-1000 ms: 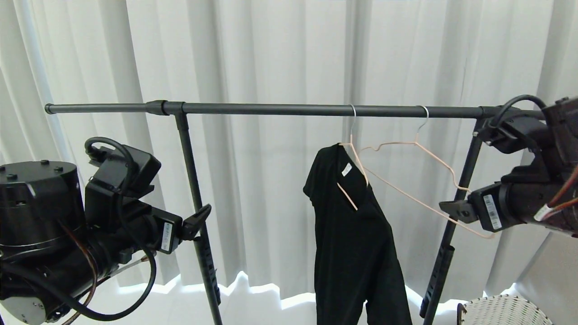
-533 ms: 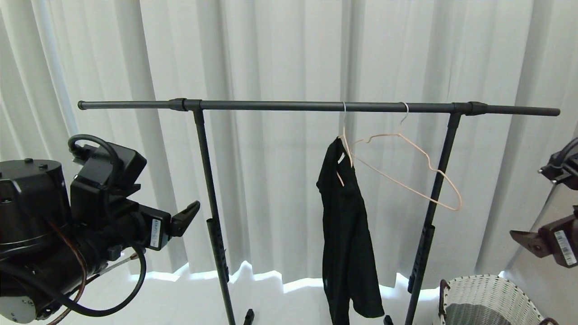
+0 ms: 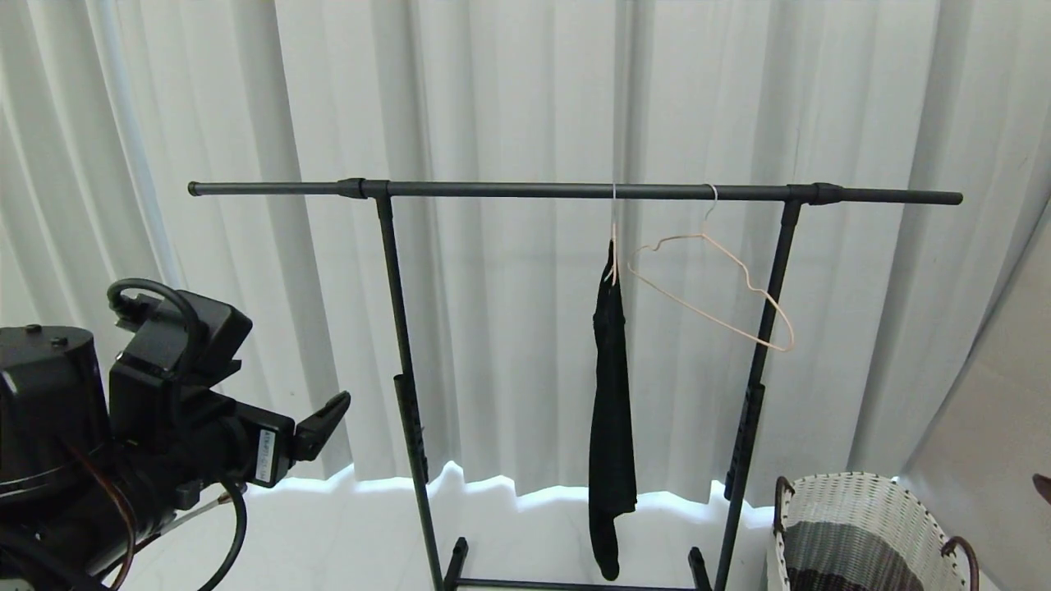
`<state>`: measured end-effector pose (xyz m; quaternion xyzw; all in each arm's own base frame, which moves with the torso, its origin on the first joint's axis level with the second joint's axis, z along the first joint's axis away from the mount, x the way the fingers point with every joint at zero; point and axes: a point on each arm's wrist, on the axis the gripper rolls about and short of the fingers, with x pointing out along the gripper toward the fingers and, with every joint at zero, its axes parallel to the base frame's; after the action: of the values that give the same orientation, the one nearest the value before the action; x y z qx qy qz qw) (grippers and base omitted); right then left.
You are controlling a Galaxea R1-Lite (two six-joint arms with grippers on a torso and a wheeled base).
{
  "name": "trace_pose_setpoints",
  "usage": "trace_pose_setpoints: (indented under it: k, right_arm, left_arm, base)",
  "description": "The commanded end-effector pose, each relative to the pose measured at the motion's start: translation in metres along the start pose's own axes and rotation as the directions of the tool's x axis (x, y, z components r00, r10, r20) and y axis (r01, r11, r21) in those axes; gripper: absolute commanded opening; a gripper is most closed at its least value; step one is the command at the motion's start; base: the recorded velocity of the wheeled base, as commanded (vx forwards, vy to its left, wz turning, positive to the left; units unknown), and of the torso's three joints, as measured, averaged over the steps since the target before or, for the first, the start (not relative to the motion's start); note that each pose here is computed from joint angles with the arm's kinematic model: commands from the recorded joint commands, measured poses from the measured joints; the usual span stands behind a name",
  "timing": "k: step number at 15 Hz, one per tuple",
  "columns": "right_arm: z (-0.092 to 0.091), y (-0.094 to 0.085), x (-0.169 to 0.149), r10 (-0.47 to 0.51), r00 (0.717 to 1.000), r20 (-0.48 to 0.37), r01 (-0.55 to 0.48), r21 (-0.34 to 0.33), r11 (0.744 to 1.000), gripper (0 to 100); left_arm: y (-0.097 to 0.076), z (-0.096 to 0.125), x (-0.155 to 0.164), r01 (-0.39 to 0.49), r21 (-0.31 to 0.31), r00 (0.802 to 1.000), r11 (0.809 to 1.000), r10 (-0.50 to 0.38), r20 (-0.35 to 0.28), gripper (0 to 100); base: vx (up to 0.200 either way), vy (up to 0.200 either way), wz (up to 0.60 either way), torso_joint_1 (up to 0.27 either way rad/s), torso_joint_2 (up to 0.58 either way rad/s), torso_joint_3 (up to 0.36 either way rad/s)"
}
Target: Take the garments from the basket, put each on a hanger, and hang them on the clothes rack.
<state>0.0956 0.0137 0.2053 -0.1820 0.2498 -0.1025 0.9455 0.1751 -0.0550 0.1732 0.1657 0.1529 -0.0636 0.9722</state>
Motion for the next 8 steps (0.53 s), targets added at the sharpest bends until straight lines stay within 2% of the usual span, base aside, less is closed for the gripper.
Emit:
trace_pose_setpoints:
  k: [1, 3, 6, 8]
  right_arm:
    - [-0.007, 0.000, -0.002, -0.006, 1.000, 0.018, 0.006, 0.010, 1.000, 100]
    - [-0.014, 0.002, 0.001, -0.011, 1.000, 0.002, 0.011, 0.006, 1.000, 100]
    - [-0.017, 0.004, 0.003, -0.010, 1.000, -0.006, 0.010, 0.001, 1.000, 100]
    - [-0.018, 0.004, 0.004, -0.009, 1.000, -0.009, 0.009, -0.001, 1.000, 100]
  left_arm:
    - [0.001, -0.005, -0.007, -0.002, 0.001, 1.000, 1.000, 0.002, 0.002, 100]
    - [0.003, -0.006, -0.011, -0.011, -0.003, 1.000, 1.000, 0.011, 0.007, 100]
    - [0.007, -0.008, -0.009, -0.033, -0.010, 0.999, 0.999, 0.033, -0.005, 100]
    - [0.006, -0.010, -0.011, -0.033, 0.013, 0.999, 0.999, 0.033, -0.007, 100]
  base:
    - [0.000, 0.000, 0.00, 0.000, 0.00, 0.000]
    - [0.000, 0.000, 0.00, -0.043, 0.11, 0.057]
    - [0.000, 0.000, 0.00, -0.172, 0.40, 0.229]
    - [0.000, 0.000, 0.00, -0.200, 0.47, 0.268]
